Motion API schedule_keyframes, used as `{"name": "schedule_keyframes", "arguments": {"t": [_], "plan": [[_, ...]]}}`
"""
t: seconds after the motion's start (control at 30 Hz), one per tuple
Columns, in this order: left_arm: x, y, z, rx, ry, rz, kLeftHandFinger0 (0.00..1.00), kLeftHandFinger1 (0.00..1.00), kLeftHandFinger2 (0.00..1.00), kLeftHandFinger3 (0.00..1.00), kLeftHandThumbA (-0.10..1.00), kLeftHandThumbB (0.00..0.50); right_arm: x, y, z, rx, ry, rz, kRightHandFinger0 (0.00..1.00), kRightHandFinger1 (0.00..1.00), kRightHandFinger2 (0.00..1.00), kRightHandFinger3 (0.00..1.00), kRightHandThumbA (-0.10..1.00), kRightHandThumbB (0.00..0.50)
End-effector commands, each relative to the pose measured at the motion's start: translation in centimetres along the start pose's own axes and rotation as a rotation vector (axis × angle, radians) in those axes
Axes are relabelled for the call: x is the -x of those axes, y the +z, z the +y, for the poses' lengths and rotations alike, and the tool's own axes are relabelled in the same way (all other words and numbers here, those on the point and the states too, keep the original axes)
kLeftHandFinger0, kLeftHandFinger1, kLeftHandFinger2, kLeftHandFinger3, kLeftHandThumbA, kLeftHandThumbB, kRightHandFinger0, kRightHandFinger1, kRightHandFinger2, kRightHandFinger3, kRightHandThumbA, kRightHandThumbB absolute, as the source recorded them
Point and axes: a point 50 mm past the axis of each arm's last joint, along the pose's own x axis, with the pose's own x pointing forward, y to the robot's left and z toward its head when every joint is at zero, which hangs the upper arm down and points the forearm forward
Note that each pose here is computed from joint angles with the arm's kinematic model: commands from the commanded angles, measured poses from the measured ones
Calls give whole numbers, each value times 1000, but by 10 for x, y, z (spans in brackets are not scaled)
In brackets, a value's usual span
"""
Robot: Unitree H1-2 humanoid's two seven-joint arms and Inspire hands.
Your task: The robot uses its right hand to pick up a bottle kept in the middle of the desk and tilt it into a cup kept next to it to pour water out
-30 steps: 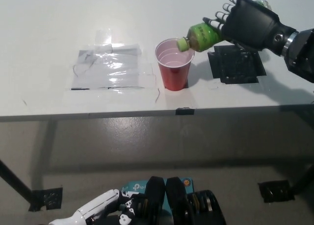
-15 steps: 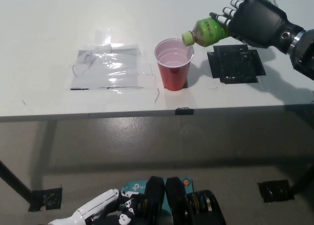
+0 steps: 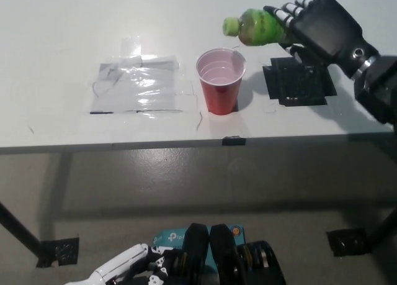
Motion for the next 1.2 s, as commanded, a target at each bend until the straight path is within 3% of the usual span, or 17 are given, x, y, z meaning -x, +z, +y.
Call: {"name": "schedule_keyframes", "arguments": {"t": [0.0, 0.03, 0.07, 0.17, 0.27, 0.53, 0.63, 0.8, 0.87, 1.17], "plan": [[7, 3, 0, -4, 21, -11, 876, 939, 910, 962, 1000, 500, -8, -23, -27, -395, -94, 382, 501, 86, 34, 359, -100, 52], [6, 2, 0, -3, 20, -16, 867, 935, 904, 953, 1000, 500, -7, -21, -24, -626, -130, 497, 89, 3, 6, 292, -100, 19], [5, 1, 0, -1, 22, -19, 865, 934, 901, 952, 1000, 500, -8, -21, -25, -677, -136, 520, 4, 0, 6, 277, -100, 15], [6, 2, 0, 7, 15, -15, 876, 943, 896, 960, 1000, 500, -7, -20, -26, -869, -176, 585, 0, 0, 50, 282, -100, 10], [5, 2, 0, 3, 19, -18, 874, 936, 886, 948, 1000, 500, -3, -24, -22, -1144, -248, 595, 0, 0, 23, 282, -100, 0], [6, -1, -2, 11, 20, -11, 867, 931, 896, 945, 1000, 500, 14, -12, 4, -1511, -447, 591, 2, 11, 31, 361, -100, 0], [6, -1, -2, 11, 20, -8, 860, 928, 896, 943, 1000, 500, 14, -5, 6, -1556, -511, 585, 2, 0, 8, 439, -100, 0], [6, -1, -2, 8, 19, -11, 851, 923, 892, 943, 1000, 500, 11, 1, 4, -1572, -611, 580, 0, 0, 1, 445, -100, 16], [5, -2, -2, 3, 21, -10, 850, 917, 880, 930, 1000, 500, 10, 5, 1, -1590, -704, 597, 0, 0, 10, 415, -100, 5], [6, 0, -4, 6, 27, -12, 859, 925, 882, 942, 1000, 500, 21, 20, 16, -1634, -780, 650, 0, 0, 0, 366, -100, 0]]}}
